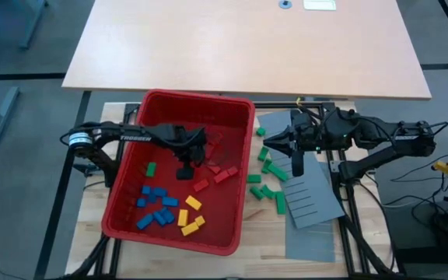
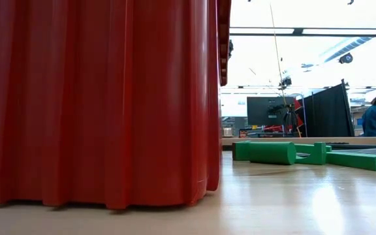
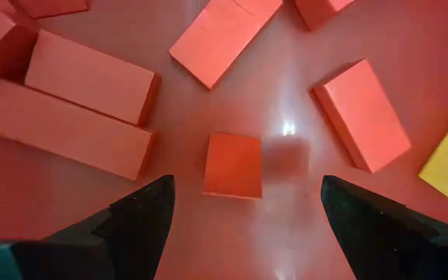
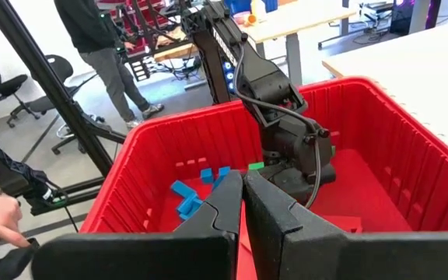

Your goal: Sort blocks

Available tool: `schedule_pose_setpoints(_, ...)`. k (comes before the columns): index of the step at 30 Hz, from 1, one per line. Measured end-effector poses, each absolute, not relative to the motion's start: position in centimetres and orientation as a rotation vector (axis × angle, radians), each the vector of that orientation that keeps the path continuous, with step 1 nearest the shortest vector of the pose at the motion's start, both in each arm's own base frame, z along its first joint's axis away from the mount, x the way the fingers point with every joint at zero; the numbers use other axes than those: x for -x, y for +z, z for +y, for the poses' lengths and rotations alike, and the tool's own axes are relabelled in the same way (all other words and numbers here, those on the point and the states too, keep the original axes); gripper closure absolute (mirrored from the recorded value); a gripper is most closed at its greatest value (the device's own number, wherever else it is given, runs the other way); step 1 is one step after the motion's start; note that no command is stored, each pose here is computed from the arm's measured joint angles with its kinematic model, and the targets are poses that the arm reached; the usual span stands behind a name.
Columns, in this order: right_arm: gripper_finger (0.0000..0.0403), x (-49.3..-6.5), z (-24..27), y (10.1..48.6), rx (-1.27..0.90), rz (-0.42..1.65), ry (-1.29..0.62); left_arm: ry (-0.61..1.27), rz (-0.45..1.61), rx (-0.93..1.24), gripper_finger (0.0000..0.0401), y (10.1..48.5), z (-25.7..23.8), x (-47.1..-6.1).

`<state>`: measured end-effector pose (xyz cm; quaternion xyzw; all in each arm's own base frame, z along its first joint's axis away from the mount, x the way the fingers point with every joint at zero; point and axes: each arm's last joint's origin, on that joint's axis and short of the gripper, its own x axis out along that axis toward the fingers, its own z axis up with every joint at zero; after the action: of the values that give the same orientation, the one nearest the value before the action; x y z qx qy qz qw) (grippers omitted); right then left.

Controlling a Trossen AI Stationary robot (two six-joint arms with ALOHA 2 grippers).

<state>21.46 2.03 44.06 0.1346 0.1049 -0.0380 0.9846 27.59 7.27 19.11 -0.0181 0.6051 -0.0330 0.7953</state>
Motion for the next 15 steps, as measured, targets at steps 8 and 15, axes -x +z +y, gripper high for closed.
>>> schedule_pose_setpoints(8,0.0403,-21.5,2.0,44.0,-0.288,0.211,-0.078,-0.055,1.270,0.037,0.0092,17.4,7.2,-27.2)
schedule_pose_setpoints(15,0.0403,-21.5,2.0,44.0,-0.299,0.210,-0.082,-0.021,1.253,0.036,0.0092,16.5,7.2,-27.0)
